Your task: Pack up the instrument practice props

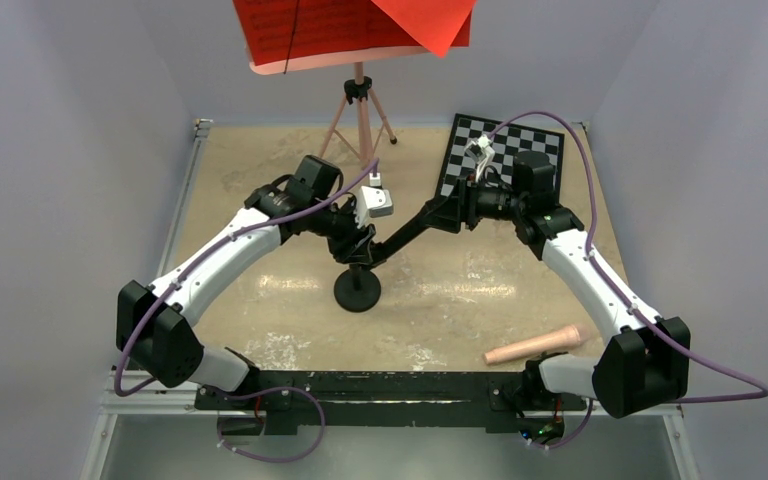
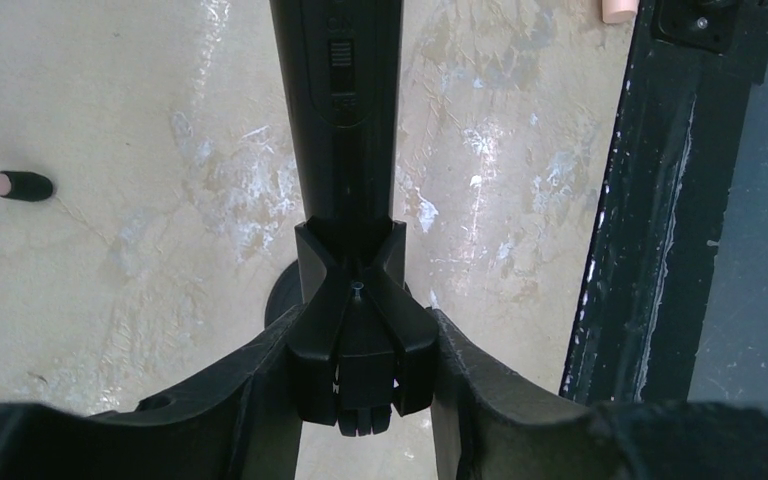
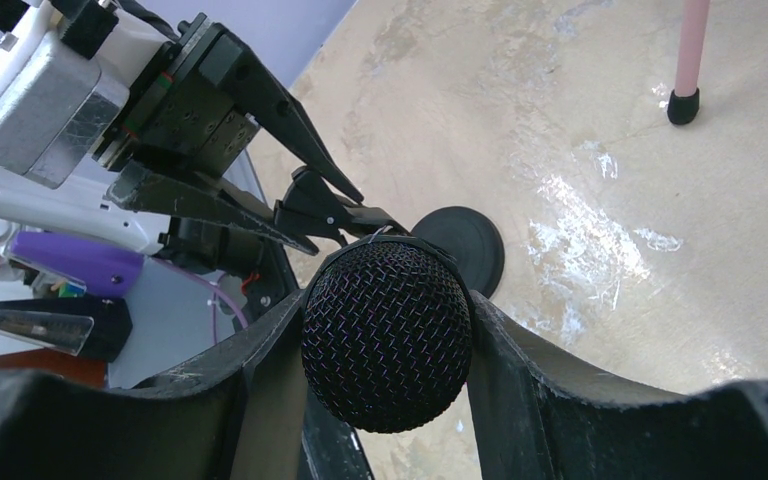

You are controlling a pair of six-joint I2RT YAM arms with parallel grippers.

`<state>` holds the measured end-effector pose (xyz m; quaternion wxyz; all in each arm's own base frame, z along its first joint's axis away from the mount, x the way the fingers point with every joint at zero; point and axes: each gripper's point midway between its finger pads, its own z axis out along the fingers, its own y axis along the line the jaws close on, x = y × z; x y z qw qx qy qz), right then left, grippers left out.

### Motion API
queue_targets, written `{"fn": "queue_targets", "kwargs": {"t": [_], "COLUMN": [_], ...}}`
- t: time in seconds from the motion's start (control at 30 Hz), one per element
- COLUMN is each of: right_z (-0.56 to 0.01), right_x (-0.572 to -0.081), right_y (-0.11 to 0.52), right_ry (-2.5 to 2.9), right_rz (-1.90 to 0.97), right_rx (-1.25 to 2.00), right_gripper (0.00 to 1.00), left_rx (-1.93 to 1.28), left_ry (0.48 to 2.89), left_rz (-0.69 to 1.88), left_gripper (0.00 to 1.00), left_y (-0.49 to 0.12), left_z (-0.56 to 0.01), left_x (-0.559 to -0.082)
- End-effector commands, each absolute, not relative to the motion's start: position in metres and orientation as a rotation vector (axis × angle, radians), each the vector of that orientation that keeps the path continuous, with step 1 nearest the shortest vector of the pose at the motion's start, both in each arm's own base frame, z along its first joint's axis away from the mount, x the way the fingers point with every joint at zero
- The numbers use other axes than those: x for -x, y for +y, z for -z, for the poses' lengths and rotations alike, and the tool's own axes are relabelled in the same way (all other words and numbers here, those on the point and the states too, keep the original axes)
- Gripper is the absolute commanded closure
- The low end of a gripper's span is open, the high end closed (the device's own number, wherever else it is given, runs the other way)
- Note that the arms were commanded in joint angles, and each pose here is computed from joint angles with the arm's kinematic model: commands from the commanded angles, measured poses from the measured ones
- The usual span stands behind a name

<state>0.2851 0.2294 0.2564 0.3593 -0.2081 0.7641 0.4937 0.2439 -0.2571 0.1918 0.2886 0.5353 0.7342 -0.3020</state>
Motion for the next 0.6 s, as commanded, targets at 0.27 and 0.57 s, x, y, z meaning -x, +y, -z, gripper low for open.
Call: {"fn": "queue_targets", "kwargs": {"t": [0.27, 0.57], "right_z": [-0.279, -0.282], "right_x": [-0.291, -0.316], "right_y": [0.227, 0.182], "right_ry": [1.908, 1.94], "right_rz": [-1.223, -1.036], "right_rx": [0.556, 0.463], "right_gripper": [0.72, 1.0], "left_rx": [-1.443, -1.469], "left_ry": [1.859, 1.824], "left_rz": [0.879, 0.879], "left_gripper": [1.0, 1.0], "left_y": [-0.263, -0.254], "left_z": [-0.205, -0.193], "left_x": [-0.23, -0.215]}}
